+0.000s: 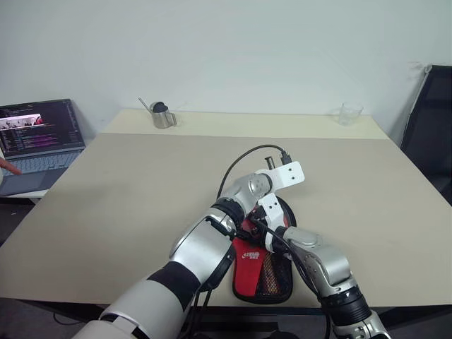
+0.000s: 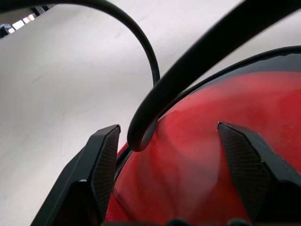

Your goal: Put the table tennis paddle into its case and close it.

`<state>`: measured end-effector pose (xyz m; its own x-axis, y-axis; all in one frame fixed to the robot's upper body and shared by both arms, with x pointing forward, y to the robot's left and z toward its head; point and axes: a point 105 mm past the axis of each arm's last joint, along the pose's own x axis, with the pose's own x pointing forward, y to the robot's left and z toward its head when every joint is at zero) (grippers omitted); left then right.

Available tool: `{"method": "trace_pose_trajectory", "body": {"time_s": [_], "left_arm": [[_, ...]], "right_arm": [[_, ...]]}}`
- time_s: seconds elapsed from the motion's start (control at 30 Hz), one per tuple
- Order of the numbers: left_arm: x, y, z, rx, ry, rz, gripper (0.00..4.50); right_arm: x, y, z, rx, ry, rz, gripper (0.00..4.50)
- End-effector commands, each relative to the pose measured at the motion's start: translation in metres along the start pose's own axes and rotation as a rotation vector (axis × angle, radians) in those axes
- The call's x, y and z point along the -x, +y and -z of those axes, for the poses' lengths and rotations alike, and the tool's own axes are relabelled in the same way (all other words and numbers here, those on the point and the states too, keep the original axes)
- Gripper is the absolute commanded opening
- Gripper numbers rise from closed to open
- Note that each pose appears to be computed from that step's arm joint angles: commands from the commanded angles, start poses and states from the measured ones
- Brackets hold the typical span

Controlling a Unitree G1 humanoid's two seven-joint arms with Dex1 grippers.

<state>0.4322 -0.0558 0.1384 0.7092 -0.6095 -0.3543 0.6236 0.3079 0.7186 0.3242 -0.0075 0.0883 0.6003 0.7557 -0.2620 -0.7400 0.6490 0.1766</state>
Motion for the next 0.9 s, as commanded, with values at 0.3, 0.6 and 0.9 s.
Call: {"method": "trace_pose_trajectory", "body": {"time_s": [0.3, 0.6, 0.9], "left_arm": [[-0.009, -0.038, -0.021, 0.012, -0.029, 0.125, 3.63], [0.001, -0.009, -0.01, 0.124, -0.038, 0.12, 3.94], [0.016, 0.031, -0.002, 0.204, -0.061, 0.062, 3.94]], "right_arm": [[-0.012, 0.008, 0.015, -0.022, 0.084, -0.032, 3.62], [0.004, -0.009, -0.003, 0.065, 0.054, -0.027, 3.62], [0.055, -0.019, -0.021, 0.226, 0.11, -0.116, 3.62]]}}
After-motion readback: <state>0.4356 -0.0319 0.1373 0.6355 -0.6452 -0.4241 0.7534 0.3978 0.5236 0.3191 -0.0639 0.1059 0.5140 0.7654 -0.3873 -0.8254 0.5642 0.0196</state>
